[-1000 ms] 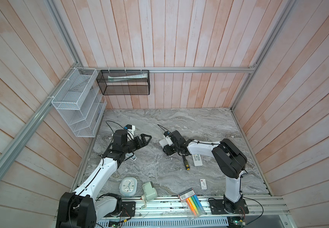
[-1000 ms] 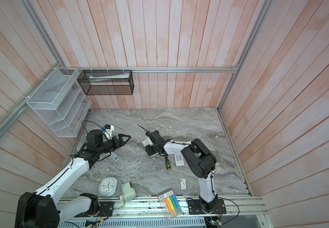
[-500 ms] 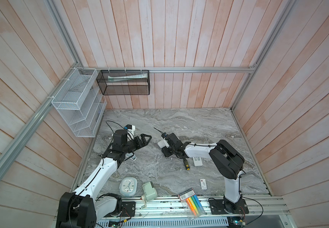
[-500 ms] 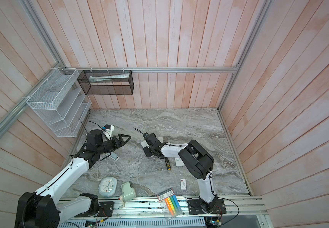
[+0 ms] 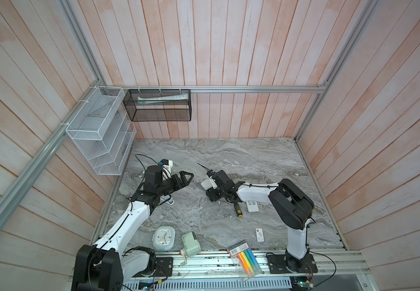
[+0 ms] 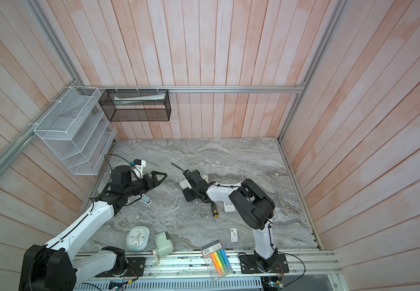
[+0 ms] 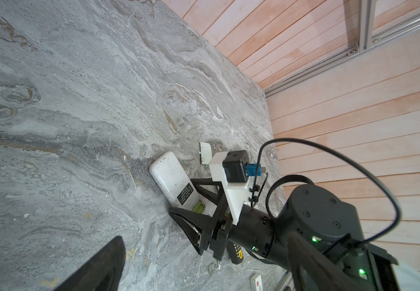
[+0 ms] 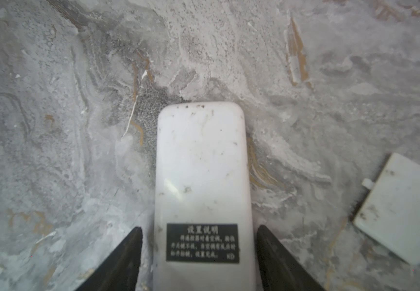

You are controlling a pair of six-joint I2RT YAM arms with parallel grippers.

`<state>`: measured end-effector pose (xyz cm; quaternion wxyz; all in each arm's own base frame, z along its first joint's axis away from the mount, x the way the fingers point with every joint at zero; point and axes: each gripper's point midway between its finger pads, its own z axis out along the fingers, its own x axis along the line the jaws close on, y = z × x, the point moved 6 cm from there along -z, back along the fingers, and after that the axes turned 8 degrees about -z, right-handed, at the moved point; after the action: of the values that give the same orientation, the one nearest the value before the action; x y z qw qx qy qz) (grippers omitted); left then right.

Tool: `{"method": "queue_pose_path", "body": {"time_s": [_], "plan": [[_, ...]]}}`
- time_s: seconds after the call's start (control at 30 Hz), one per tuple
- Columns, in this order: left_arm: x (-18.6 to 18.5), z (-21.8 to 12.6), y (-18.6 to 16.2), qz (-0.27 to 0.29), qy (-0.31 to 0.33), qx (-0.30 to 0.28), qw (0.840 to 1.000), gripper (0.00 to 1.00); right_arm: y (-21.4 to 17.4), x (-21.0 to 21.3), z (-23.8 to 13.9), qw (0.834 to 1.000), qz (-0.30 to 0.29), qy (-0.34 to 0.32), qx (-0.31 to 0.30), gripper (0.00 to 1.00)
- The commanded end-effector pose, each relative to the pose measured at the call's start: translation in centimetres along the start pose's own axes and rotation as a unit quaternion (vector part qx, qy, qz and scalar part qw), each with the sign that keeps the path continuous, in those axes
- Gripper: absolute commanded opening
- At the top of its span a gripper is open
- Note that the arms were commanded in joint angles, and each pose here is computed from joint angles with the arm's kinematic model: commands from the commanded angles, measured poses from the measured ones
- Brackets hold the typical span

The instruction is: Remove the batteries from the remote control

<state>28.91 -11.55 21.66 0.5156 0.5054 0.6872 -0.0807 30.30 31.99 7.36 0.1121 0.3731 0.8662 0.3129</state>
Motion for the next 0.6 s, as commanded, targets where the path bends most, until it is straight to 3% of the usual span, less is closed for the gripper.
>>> {"method": "queue_pose_path", "body": {"time_s": [0.0, 0.57], "plan": [[0.3, -0.1, -0.1, 0.008, 0.007, 0.000, 1.000, 1.00, -2.0, 0.4, -1.2, 0.998, 0.023, 0.036, 0.039, 0.74], [0.2, -0.1, -0.2, 0.003, -0.004, 0.000, 1.000, 1.00, -1.9, 3.1, -3.0, 0.991, 0.053, 0.122, 0.035, 0.71]]}}
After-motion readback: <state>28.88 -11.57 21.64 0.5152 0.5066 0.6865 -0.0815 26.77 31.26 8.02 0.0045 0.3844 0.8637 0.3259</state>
